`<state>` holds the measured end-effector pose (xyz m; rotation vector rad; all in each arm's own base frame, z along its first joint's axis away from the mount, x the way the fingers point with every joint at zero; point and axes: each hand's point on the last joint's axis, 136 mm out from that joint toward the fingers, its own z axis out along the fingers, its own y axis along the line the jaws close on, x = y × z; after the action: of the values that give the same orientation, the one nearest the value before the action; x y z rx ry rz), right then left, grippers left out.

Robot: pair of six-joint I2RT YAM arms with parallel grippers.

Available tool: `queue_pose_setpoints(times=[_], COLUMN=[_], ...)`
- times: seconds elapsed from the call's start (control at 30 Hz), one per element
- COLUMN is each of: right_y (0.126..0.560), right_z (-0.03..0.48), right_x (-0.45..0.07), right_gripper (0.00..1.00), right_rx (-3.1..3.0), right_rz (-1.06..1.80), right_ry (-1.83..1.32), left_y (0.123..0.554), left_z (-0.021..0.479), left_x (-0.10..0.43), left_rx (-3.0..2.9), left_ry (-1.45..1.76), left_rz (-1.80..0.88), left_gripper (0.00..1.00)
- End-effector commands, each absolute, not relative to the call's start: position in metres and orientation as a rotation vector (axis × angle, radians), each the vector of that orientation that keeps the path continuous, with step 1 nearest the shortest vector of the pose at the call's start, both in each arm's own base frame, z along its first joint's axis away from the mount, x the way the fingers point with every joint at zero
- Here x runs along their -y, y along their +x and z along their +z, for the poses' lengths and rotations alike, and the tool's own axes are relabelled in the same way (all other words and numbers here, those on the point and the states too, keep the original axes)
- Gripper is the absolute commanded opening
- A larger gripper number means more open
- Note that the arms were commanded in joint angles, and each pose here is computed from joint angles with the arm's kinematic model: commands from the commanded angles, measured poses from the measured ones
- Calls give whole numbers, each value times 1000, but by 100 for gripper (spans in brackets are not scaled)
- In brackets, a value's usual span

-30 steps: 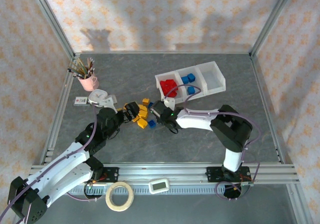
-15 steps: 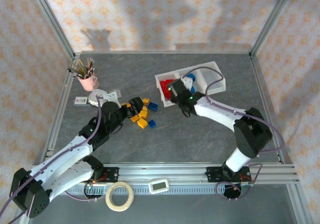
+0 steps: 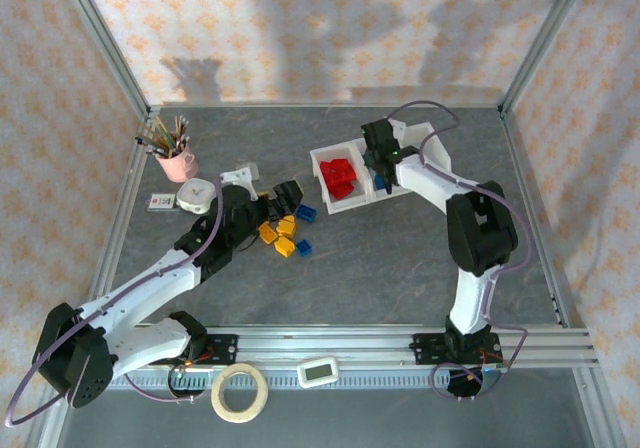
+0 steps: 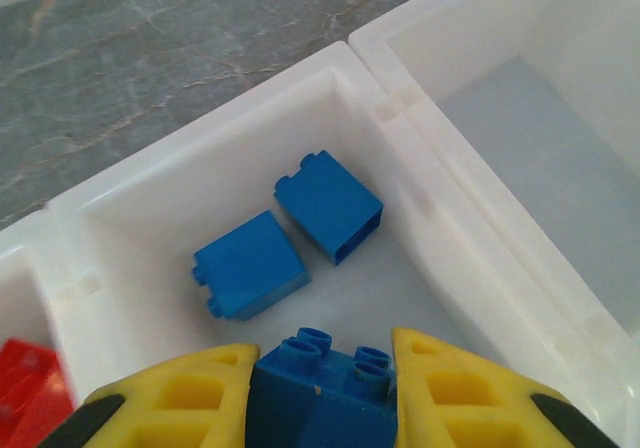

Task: Sort the legos into containers by color
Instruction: Place the lego in the container, then pick up the lego from the center of the table.

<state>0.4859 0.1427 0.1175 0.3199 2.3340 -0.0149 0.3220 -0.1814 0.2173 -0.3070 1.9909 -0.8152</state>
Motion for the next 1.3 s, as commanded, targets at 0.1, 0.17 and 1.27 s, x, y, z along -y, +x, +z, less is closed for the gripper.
queue_pose_setpoints(times=[0.1,0.17,1.27], right_y=[507,505,317], right_z=[135,143,101], right_x=[-138,-140,-338], right_gripper=[50,56,66], right_rx=[-2296,-2290,-2422], right_rz=[-47,-21,466], right_ry=[287,281,-328], left_y=[329,329,273], left_z=[244,244,197], left_x=[183,182,114], left_rx=[-1914,-1911,-1935], left_ry=[-274,-274,-473], left_rz=[-840,-840,-704], left_gripper=[99,99,99])
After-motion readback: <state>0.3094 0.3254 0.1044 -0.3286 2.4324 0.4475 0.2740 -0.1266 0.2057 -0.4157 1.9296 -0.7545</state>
